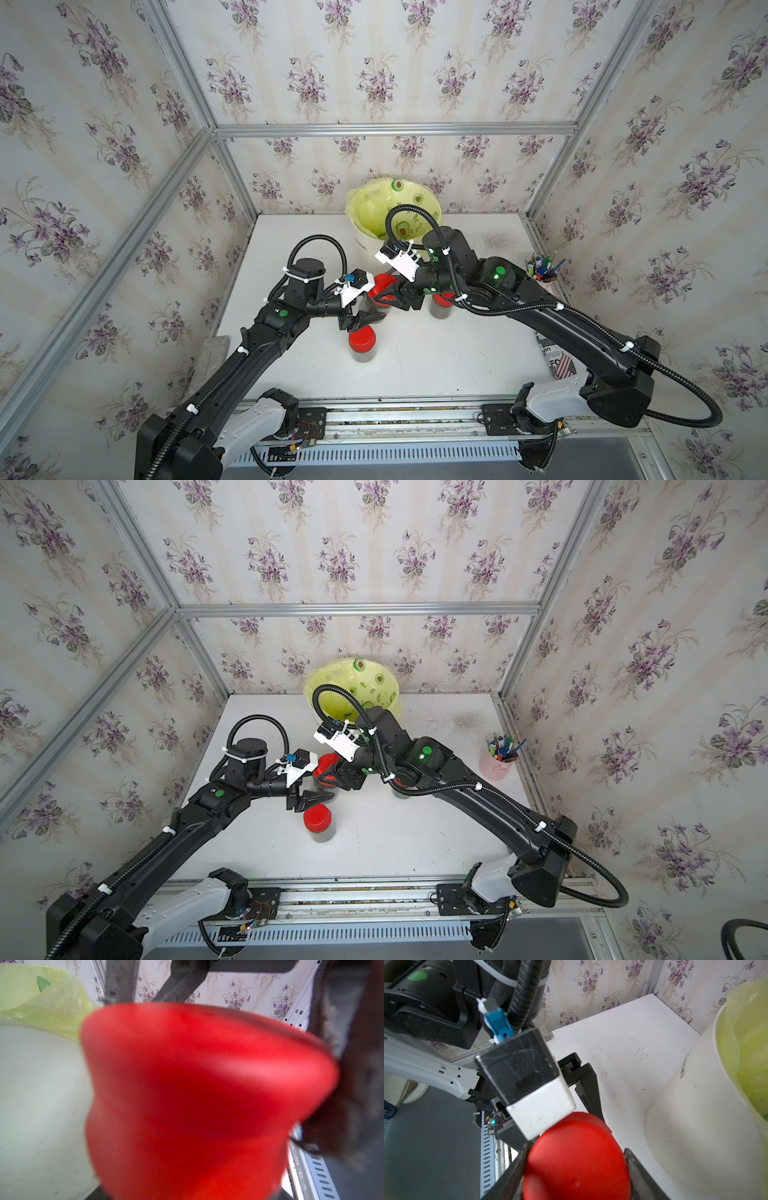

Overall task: Empty moldy tea leaves from jars
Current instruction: Unscrew the lid from the jar.

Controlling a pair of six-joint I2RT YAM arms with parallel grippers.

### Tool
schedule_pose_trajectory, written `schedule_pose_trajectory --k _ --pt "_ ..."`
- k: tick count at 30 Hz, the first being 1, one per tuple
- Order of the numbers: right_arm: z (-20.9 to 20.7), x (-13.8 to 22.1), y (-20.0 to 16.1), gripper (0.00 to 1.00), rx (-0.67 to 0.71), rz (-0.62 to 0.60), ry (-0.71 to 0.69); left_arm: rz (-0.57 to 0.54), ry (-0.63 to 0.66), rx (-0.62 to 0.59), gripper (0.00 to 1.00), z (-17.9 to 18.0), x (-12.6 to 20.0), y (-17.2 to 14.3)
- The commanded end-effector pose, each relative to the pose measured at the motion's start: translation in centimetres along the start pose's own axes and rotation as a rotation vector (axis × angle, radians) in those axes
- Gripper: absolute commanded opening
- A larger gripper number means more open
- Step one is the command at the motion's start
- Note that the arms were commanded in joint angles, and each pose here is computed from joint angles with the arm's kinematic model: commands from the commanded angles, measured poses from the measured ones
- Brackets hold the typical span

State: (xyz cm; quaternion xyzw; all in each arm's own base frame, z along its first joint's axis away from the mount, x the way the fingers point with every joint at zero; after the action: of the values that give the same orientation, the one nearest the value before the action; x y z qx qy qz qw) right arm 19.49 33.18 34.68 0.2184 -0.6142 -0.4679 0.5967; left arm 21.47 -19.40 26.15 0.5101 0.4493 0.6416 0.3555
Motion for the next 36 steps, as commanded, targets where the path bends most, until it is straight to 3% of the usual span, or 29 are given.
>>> schedule_pose_trajectory --k 1,14,26,33,36 --pt "0.9 0.5 1.6 0.42 0.134 -0.077 0.091 0.000 -0.006 0.009 0.45 -0.1 0.1 0.1" --pt "0.5 0.4 0.3 0.43 0.271 -0.015 0.252 0.002 -0.015 0.013 0.45 -0.1 0.0 -0.1" --pt "0.1 1.7 0.6 0.44 0.339 -0.061 0.254 0.002 -0.020 0.018 0.45 -0.1 -0.1 -0.1" --pt "0.1 1.3 0.6 0.53 0.309 -0.055 0.277 0.001 -0.019 0.016 0.45 -0.1 -0.1 -0.1" --pt "0.2 1.4 0.8 0.63 0.306 -0.070 0.276 0.003 -0.019 0.017 0.45 -0.1 -0.1 -0.1"
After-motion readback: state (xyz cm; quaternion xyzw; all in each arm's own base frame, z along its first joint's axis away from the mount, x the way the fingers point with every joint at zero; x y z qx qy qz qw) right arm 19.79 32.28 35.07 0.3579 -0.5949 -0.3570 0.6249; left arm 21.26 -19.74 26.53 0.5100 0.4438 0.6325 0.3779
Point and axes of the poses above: each gripper's point midway between its finger pads, its own x axis back along the fingers, its own z axis along the line the jaws close on, y = z × x, the point moved 4 cm from there along x, back along the fingers, and after that the axes turned 4 degrees about -x, right-handed, at the moved point
